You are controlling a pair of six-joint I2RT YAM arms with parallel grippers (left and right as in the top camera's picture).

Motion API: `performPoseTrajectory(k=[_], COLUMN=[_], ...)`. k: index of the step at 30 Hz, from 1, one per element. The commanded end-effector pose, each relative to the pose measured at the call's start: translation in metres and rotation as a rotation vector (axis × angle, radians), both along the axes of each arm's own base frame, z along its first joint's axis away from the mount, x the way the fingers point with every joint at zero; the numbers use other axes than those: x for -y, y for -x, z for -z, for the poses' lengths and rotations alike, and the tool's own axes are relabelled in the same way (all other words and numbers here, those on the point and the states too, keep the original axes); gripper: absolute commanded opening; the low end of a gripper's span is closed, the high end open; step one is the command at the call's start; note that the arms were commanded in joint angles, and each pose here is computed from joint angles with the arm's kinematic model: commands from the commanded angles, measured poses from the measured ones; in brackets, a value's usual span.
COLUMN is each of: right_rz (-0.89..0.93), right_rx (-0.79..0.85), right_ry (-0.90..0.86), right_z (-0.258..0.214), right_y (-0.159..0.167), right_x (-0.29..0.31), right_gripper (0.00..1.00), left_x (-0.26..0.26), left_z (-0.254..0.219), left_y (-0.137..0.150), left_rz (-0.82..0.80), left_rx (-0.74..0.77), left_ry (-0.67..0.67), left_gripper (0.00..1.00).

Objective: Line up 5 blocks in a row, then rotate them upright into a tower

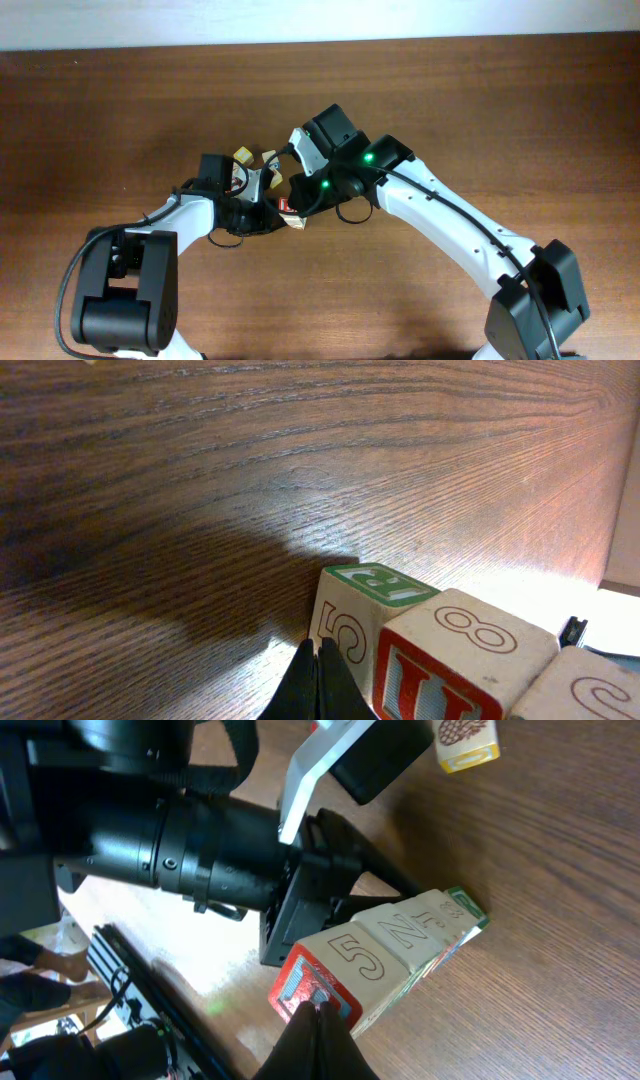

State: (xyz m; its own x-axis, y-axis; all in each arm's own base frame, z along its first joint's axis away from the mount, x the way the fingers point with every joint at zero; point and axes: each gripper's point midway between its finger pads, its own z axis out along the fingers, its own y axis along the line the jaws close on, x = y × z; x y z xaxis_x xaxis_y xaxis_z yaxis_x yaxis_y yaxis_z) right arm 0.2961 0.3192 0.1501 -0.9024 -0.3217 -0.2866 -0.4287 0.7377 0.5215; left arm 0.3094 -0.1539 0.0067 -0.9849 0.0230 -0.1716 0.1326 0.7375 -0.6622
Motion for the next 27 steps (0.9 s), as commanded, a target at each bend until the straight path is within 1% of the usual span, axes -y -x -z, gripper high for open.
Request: performPoseTrajectory(k=[1,7,12,15,16,19,21,27], right_rz=[0.096,0.125,0.120,0.120,0.119,0.117,0.117,0.109], right_rx=[-0.012,-0.006,-0.024,-0.027,-0.029,-0.045,-0.050,-0.064], right_ry=[0.167,0.226,0.240,0.242,0.244,0.256,0.261,0.248], right_z=[0.042,0.055,0.064,0.064,0.064,0.065,0.066,0.064], right_y=[-0.014,-0.020,-0.018,-0.018,-0.017,-0.013,-0.012,-0.009], right_x=[0.029,0.037,0.036,0.036,0.037,0.040,0.041,0.039], right_gripper=[0.04,0.04,0.04,0.04,0.04,0.04,0.04,0.04], left_x=[0.014,0.013,0.005,-0.019,-0.031,-0.049,-0.054,-0.054], left_z=[-0.010,-0.010,-0.005,0.007,0.013,0.023,0.026,0.026], left_y=[0.002,0.001,0.000,-0.002,-0.001,0.002,0.002,0.001], left_rz=[0.042,0.041,0.021,-0.040,-0.064,-0.096,-0.123,-0.123], left_rx=[0.008,0.009,0.006,-0.024,-0.039,-0.064,-0.078,-0.078], left_ry=[0.071,0.067,0.029,-0.062,-0.118,-0.218,-0.245,-0.245], left_gripper=[0.00,0.00,0.00,0.00,0.00,0.00,0.00,0.00])
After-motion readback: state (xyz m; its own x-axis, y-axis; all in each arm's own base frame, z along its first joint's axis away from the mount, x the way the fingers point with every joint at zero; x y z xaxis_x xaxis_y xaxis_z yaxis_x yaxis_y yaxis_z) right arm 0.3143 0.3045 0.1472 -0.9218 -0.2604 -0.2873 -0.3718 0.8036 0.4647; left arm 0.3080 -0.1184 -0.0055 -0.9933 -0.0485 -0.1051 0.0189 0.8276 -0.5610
